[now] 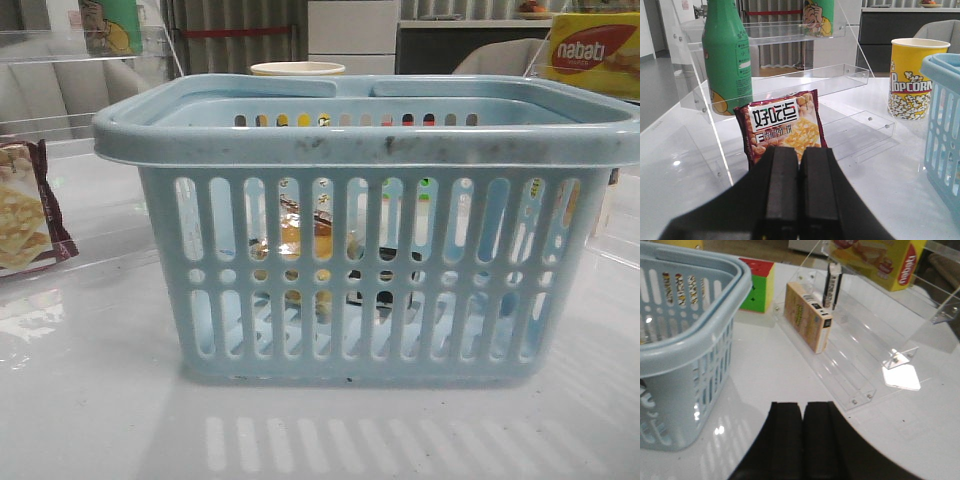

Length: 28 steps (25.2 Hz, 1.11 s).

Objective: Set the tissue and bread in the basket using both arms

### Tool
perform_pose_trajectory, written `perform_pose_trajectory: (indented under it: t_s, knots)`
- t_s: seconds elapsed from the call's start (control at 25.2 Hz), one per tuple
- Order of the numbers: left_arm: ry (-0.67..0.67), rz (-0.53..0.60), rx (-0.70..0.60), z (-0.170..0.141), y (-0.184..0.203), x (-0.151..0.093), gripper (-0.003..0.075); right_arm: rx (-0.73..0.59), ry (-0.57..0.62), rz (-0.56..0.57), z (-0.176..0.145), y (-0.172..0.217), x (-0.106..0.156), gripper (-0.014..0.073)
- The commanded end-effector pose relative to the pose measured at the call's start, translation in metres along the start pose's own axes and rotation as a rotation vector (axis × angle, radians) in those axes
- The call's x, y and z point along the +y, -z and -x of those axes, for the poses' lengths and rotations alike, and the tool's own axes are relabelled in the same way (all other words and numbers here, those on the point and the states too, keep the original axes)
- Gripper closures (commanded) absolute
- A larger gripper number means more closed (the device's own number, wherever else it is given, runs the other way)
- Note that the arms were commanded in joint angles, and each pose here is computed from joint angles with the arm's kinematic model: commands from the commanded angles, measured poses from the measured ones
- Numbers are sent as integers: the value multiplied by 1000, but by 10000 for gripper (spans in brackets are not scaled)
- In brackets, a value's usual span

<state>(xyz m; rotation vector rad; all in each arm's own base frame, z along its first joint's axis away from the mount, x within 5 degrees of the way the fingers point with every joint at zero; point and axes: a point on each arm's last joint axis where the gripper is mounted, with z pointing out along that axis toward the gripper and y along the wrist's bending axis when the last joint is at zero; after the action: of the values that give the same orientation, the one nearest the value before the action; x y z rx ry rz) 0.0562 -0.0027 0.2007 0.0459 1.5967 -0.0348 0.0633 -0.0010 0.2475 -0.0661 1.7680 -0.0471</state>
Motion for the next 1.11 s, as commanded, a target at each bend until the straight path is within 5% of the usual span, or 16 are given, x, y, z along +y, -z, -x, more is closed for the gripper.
perform_pose_trajectory:
  t_s: [0.0,0.2,1.07]
  knots:
    - [13,-7,-96,8,2,0,629,-201,15,-48,-10,5,-1,540]
    - [13,-7,-96,8,2,0,629,-286,-3,-41,-44,-1,3,540]
    - [13,-7,-96,8,2,0,629,-309,-58,-37,-41,0,3,540]
